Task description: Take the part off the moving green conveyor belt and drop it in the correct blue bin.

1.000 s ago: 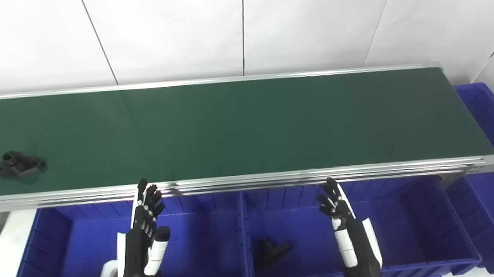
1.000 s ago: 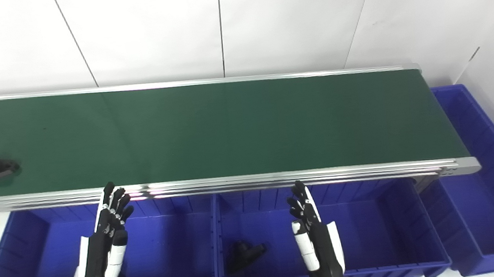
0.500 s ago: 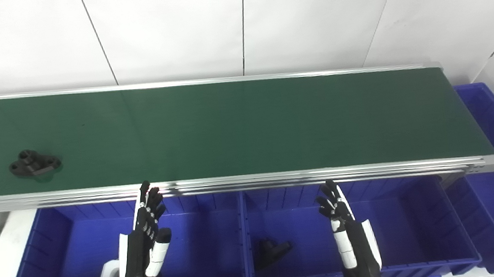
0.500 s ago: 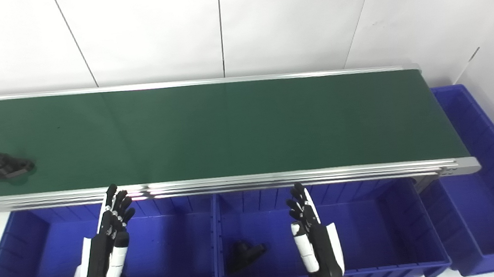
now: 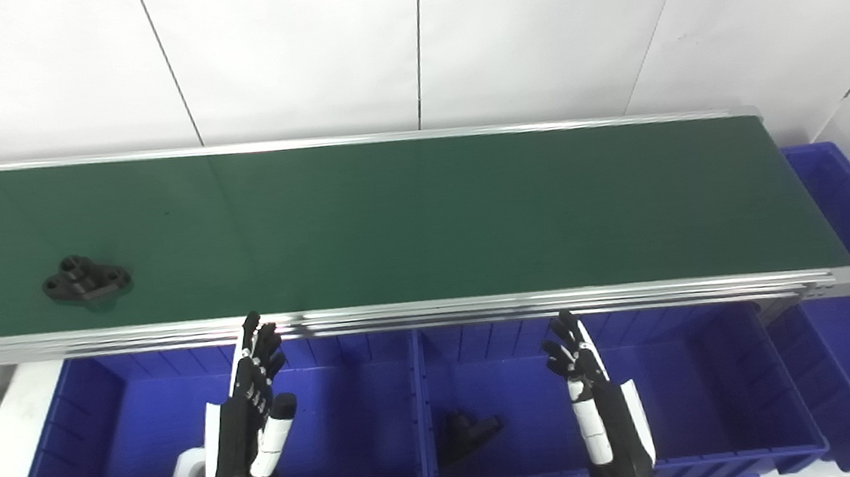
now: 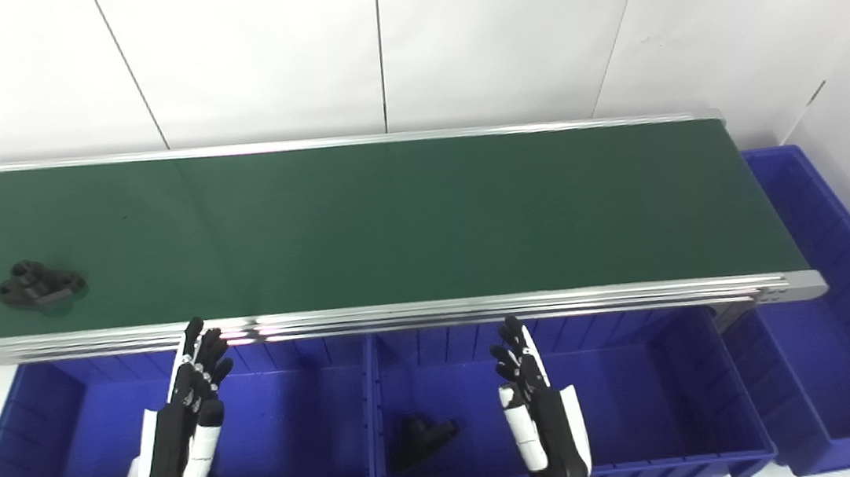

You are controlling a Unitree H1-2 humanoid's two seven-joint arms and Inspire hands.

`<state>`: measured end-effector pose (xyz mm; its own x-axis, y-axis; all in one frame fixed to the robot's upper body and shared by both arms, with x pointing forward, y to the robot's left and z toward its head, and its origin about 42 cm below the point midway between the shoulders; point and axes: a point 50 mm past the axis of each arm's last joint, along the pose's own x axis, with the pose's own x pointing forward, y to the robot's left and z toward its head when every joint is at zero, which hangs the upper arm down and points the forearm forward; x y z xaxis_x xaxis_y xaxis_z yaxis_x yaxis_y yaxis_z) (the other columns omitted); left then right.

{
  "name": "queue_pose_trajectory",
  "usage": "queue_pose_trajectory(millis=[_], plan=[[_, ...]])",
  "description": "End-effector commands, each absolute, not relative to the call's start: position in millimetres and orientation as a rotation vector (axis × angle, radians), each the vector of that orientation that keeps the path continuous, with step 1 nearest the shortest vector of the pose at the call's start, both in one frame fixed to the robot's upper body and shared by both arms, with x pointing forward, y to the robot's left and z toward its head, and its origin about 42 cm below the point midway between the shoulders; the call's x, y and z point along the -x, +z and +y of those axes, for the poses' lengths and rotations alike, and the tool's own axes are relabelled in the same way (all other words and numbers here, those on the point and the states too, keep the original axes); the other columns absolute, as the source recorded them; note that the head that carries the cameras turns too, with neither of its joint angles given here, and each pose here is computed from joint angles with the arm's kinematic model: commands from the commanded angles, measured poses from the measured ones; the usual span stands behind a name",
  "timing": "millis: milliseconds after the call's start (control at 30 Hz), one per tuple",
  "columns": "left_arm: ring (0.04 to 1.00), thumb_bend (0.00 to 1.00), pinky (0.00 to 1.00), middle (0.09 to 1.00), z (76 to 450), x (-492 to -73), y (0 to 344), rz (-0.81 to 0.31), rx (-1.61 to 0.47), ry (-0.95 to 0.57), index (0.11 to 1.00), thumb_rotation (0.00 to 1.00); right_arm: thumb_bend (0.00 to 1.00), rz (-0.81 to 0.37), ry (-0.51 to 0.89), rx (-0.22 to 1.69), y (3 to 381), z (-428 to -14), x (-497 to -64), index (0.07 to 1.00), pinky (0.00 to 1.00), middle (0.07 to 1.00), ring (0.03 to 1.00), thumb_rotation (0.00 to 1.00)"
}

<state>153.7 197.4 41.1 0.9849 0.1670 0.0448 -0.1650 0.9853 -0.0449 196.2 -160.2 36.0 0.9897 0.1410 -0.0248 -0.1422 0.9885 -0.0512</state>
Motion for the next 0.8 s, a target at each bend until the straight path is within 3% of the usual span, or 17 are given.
queue_pose_trajectory(millis=[0,467,533,767], plan=[[0.944,0.77,0.92,0.945,199,-155,48,-0.109,0.04,0.158,0.963,0.85,0.83,-0.074,0.145,0.033,48,-155,-200,0.978,0.91,0.954,0.91,0.99],[0.949,0.77,0.92,0.953,188,-159,39,-0.079,0.025,0.125,0.959,0.89,0.82,-0.077,0.153,0.033,37,-168,-202,0.988,0.92,0.967,0.921,1.0],[0.93,0.77,0.87,0.946,184,-160,37,-0.075,0.001,0.118,0.955,0.91,0.81,-0.082,0.148,0.033,35,-171,-203,0.991,0.92,0.971,0.926,1.0],[0.885,0.76,0.81,0.914,174,-165,34,-0.068,0.014,0.131,0.908,0.82,0.79,-0.091,0.149,0.026,29,-182,-207,1.0,0.93,0.987,0.946,1.0]])
